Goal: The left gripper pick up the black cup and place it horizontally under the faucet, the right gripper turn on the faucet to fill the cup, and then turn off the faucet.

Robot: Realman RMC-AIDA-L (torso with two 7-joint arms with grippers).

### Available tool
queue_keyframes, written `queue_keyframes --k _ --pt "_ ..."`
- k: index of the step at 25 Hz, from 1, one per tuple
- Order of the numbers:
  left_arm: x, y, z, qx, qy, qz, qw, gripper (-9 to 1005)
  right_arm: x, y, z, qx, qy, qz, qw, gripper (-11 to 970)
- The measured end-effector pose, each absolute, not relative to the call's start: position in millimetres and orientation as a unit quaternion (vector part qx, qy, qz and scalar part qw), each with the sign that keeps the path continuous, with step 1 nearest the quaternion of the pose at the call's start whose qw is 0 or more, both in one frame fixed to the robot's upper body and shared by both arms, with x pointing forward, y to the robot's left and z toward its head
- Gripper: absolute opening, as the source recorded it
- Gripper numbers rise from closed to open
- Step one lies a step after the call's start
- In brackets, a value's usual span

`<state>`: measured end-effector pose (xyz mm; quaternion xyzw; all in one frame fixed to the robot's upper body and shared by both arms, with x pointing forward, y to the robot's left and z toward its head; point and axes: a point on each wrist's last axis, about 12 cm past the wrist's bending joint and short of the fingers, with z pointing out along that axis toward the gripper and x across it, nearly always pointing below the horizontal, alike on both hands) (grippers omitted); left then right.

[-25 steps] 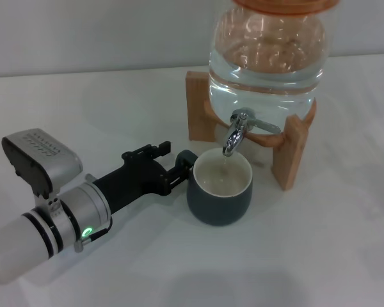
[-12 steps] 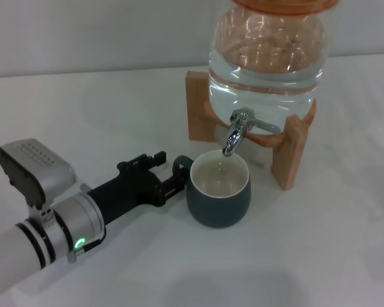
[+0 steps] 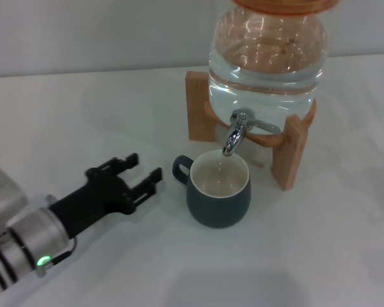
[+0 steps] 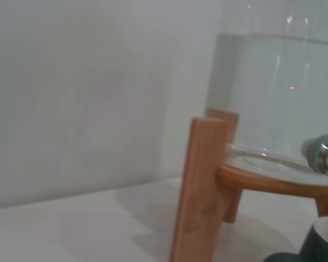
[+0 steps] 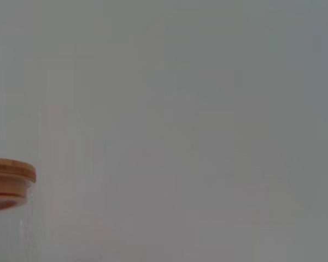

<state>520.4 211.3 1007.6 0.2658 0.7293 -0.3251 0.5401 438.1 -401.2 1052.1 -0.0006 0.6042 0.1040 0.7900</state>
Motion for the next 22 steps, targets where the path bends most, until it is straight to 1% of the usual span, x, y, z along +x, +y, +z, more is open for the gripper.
queue_keyframes --k 5,7,10,13,15,16,17,19,22 --pt "513 236 1010 0.242 0.726 -0.326 0.556 616 434 -402 1052 -0.005 0.606 0.106 0.789 825" --pt "506 250 1012 0.234 0.720 -0.326 0.567 615 430 -405 1053 -0.006 0.608 0.111 0.786 825" --pt "501 258 1011 0.225 0.719 -0.321 0.574 613 428 -408 1054 -0.011 0.610 0.116 0.784 825" --pt "497 268 1010 0.195 0.723 -0.311 0.586 613 425 -413 1060 -0.037 0.617 0.131 0.775 825" --pt "495 276 1010 0.167 0.724 -0.301 0.597 613 425 -415 1067 -0.065 0.623 0.156 0.764 825" --pt "494 286 1010 0.135 0.724 -0.286 0.613 613 425 -415 1070 -0.080 0.628 0.173 0.755 825" --pt "494 286 1010 0.135 0.724 -0.286 0.613 613 426 -416 1075 -0.096 0.632 0.189 0.746 825" --pt "493 297 1012 0.108 0.721 -0.268 0.630 613 428 -416 1085 -0.126 0.637 0.218 0.728 825" --pt "492 311 1016 0.072 0.713 -0.247 0.652 612 437 -405 1100 -0.183 0.648 0.283 0.683 825"
